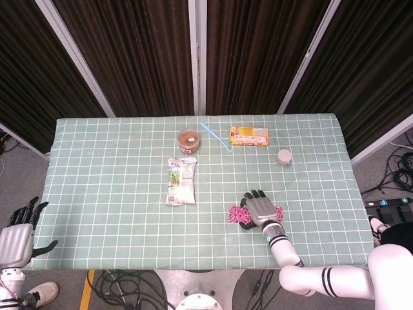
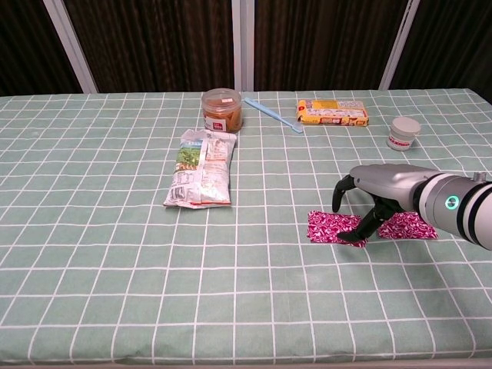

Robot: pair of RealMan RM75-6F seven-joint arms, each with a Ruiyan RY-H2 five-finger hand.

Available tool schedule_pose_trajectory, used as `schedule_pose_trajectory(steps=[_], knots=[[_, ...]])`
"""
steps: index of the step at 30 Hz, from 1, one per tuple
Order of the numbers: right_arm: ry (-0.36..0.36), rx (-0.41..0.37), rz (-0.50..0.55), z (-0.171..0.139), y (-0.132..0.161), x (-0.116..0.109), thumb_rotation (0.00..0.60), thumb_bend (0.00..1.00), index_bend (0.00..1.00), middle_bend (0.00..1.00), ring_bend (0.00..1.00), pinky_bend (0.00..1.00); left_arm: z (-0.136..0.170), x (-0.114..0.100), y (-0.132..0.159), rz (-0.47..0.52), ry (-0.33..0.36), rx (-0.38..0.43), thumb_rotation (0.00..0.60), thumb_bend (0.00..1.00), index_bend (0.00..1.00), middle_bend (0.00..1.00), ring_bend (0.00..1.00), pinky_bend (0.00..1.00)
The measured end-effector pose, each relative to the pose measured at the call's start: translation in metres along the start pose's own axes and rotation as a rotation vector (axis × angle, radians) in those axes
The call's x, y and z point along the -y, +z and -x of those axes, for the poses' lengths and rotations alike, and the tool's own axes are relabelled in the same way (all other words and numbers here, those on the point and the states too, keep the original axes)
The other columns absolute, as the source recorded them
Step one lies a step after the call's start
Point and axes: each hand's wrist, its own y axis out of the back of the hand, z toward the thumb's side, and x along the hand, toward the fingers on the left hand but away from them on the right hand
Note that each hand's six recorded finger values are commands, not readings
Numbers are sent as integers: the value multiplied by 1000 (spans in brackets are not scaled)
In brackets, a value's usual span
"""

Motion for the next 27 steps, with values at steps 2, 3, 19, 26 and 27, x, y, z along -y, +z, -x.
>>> schedule_pose_trajectory(steps=[2,3,19,26,27], knots=[[0,-1,5,0,0,0,432,189,287,111,0,0,0,0,0,0,-1,-1,600,90,190,146,141,145],[-2,0,11,0,0,0,430,189,286,111,0,0,0,0,0,1,0,-1,600,90,190,146,141,145],[-81,81,-13,-32,-65,3,423,171,285,110,0,0,-1,-1,3,4,1,10,600,90,190,146,141,145],[-109,108,-43,-27,-85,10,425,170,286,107,0,0,0,-2,4,4,1,7,600,90,190,146,141,145],[-113,110,-48,-25,-87,11,425,171,286,107,0,0,1,-3,4,4,0,6,600,90,190,146,141,145]])
